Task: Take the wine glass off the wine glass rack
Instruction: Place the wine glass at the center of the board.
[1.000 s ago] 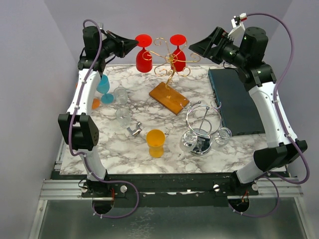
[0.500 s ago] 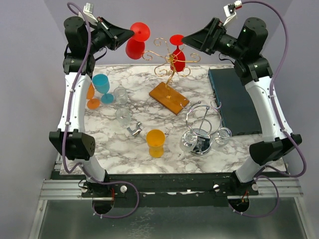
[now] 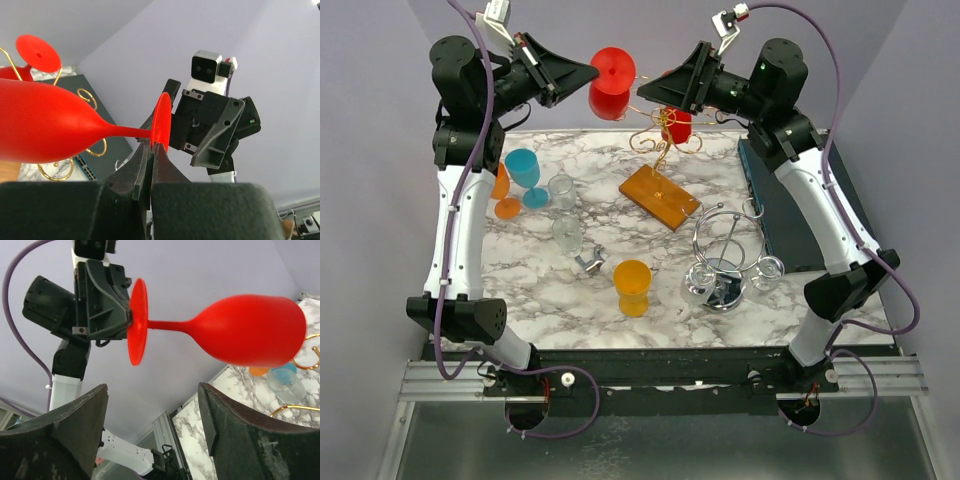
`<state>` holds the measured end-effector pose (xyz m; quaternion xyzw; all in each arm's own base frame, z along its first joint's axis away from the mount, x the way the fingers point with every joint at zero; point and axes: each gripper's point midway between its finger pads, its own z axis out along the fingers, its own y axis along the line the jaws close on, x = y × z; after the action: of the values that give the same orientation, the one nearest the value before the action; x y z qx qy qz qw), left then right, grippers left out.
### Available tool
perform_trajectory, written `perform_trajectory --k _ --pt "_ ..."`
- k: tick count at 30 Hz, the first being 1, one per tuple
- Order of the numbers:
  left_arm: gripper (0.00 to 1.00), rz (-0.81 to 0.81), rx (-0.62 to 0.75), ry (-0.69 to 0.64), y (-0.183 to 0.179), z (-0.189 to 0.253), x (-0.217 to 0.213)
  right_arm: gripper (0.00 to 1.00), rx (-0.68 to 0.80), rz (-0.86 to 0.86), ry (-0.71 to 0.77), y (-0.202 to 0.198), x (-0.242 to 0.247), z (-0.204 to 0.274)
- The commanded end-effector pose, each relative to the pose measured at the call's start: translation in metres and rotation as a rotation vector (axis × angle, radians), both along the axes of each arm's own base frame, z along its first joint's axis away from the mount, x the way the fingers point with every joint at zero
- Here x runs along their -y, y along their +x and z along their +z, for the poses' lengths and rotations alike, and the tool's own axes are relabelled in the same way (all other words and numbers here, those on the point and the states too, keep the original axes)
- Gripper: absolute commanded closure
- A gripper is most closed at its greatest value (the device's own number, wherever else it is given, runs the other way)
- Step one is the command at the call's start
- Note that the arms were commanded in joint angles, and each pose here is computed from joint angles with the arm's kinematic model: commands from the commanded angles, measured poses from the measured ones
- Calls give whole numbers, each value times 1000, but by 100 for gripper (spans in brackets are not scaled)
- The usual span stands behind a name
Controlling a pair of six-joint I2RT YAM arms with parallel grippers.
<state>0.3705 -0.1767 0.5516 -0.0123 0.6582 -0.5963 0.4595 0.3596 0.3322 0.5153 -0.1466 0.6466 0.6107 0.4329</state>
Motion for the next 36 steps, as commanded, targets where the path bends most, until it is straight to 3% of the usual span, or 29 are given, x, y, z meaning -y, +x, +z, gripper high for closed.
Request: perform_trajectory --k 1,8,13,17,18,20,23,25,32,36 --pt "100 -91 30 25 -21 -1 22 25 38 57 50 -16 -4 16" --pt "100 -134 37 37 -28 -6 44 40 25 88 59 -25 -7 17" --pt "100 -132 40 51 -29 -8 49 67 25 88 65 -29 -5 20" --pt "100 -126 44 65 -29 -10 50 98 17 116 71 -34 -6 22" --pt "100 -123 48 66 -29 -9 50 99 15 119 72 -34 -6 23" --pt "90 -112 53 71 -29 -8 49 99 16 130 77 -37 -5 26" --pt "58 -74 77 81 -28 -4 44 99 16 145 101 -40 -1 36" --pt "44 -38 86 83 -23 -2 36 99 24 161 136 -42 8 48" --pt "25 -9 179 50 -18 15 8 100 16 249 232 -51 47 73" --pt "20 -49 234 15 -17 19 -1 100 3 293 263 -58 63 80"
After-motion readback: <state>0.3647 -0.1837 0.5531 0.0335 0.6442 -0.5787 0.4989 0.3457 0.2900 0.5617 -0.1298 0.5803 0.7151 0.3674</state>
